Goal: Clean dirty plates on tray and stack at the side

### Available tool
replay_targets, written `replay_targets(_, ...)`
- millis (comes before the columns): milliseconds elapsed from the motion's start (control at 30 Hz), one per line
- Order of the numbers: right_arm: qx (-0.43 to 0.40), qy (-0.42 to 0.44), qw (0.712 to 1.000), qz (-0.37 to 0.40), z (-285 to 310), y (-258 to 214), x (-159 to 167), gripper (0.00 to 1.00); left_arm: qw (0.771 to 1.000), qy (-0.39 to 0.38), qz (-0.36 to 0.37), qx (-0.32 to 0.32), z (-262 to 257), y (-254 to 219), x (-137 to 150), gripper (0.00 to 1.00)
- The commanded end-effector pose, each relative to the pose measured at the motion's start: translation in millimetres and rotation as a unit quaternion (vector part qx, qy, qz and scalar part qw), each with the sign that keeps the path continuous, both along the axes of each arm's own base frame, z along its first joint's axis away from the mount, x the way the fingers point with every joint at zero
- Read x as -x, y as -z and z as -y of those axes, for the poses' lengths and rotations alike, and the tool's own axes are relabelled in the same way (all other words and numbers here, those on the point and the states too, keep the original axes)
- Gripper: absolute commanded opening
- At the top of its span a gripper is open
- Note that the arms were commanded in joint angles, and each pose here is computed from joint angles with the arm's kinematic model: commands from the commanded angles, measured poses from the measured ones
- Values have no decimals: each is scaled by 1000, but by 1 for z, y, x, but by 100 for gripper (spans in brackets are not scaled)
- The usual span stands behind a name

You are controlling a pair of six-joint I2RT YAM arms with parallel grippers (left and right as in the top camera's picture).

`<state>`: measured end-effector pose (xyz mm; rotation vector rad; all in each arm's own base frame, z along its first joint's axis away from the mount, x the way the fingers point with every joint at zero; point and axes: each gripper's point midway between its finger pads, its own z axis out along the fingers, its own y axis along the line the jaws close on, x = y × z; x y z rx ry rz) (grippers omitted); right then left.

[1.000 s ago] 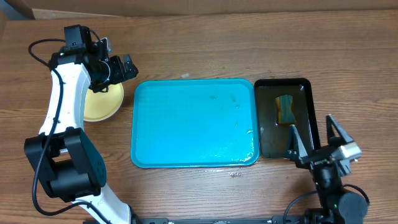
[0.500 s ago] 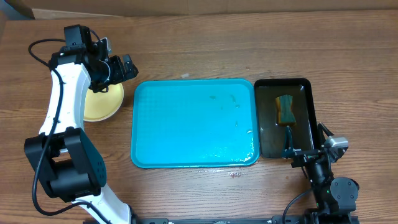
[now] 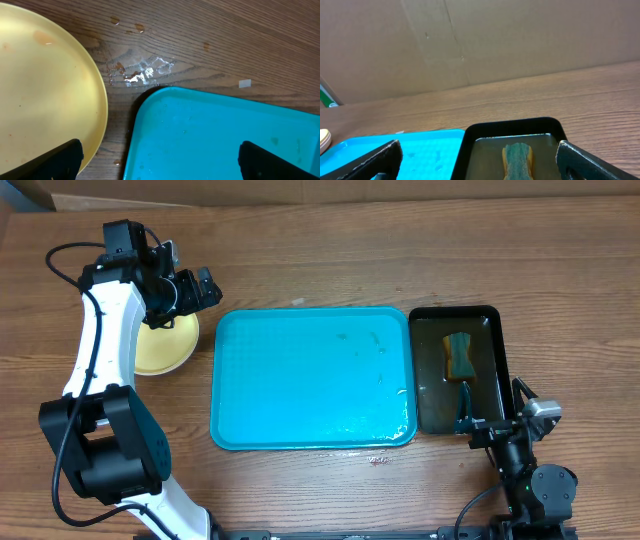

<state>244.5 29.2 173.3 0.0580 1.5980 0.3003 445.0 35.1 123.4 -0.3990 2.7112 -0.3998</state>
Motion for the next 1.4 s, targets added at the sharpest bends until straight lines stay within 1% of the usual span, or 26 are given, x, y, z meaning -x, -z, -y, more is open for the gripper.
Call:
replay_targets(0,0,8,1000,3,3,1,0,100,1000,4,2,3,2,0,1,100)
replay_targets(700,0,8,1000,3,3,1,0,100,1000,4,1,2,2,1,1,100)
replay_targets(800,0,8,1000,3,3,1,0,100,1000,8,15,0,6,-11,1,100)
replay_targets(867,0,8,1000,3,3,1,0,100,999,16,34,-4,13,-28,2,100)
replay_targets(967,0,8,1000,3,3,1,0,100,995,35,90,-12,31,-75,8,100)
replay_targets(1067,0,8,1000,3,3,1,0,100,986,51,154,-20,47,-129,23,100)
replay_targets(1133,0,8,1000,3,3,1,0,100,977,59,201,-25,55,-166,38,100)
replay_targets(1233,0,8,1000,3,3,1,0,100,959,58,274,-35,58,-222,69,100)
replay_targets(1367,0,7,1000,3,3,1,0,100,933,57,351,-46,61,-277,112,100)
